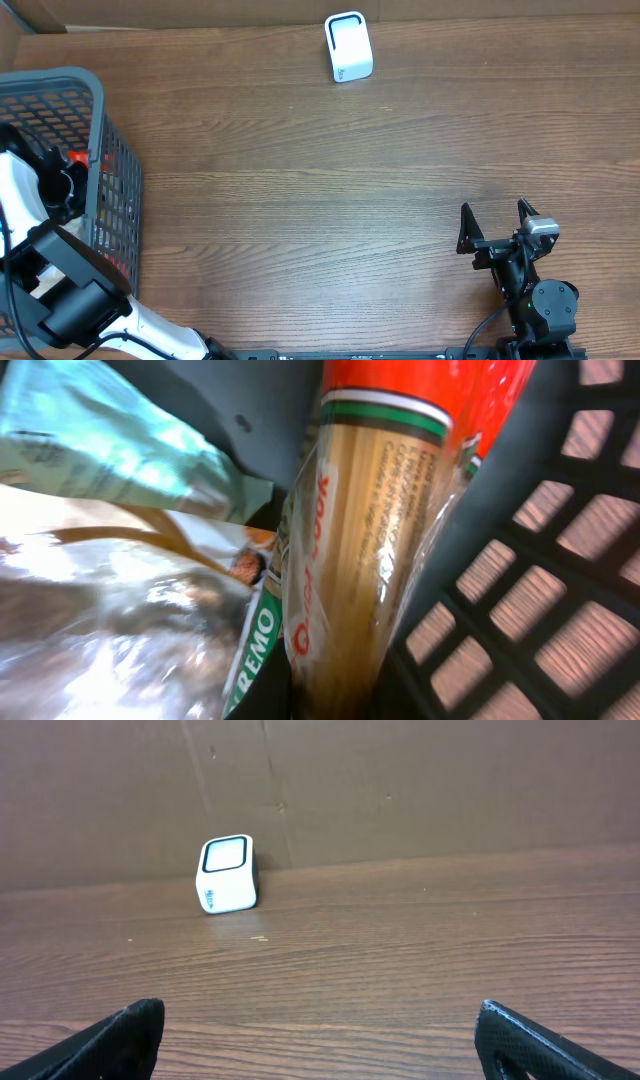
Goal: Scan the item barcode
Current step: 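Grasp the San Remo spaghetti pack in the basket with the left gripper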
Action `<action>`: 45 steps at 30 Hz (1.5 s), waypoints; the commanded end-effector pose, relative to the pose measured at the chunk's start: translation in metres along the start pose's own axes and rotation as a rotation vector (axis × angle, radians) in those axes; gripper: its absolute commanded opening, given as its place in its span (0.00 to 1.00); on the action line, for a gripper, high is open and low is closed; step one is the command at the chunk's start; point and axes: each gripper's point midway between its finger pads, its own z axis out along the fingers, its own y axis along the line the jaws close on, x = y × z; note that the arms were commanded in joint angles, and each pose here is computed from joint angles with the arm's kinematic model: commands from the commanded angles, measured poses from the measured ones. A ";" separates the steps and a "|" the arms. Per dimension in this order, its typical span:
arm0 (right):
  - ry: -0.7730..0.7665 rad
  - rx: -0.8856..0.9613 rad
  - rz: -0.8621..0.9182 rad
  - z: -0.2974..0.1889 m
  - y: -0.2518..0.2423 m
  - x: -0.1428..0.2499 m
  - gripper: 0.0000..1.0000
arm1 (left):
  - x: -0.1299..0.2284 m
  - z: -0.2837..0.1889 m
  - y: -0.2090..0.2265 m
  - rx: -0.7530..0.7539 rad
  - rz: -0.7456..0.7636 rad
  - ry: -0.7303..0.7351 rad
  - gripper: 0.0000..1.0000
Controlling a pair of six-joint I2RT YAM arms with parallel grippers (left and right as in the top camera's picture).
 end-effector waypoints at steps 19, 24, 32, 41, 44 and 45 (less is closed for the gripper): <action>0.003 0.005 -0.007 0.001 -0.001 0.003 1.00 | -0.021 -0.092 0.013 -0.141 -0.149 -0.121 0.04; 0.003 0.005 -0.007 0.001 -0.001 0.003 1.00 | -0.010 -0.050 0.022 -0.168 -0.192 -0.062 0.04; 0.003 0.005 -0.007 0.001 -0.001 0.003 1.00 | -0.001 0.010 0.029 -0.170 -0.191 -0.046 0.04; 0.003 0.005 -0.007 0.001 -0.001 0.003 1.00 | -0.012 0.009 0.028 -0.162 -0.181 -0.090 0.48; 0.003 0.005 -0.007 0.001 -0.001 0.003 1.00 | -0.020 0.000 0.025 -0.152 -0.179 -0.114 0.53; 0.003 0.005 -0.007 0.001 -0.001 0.003 1.00 | -0.022 -0.003 0.023 -0.141 -0.178 -0.119 0.54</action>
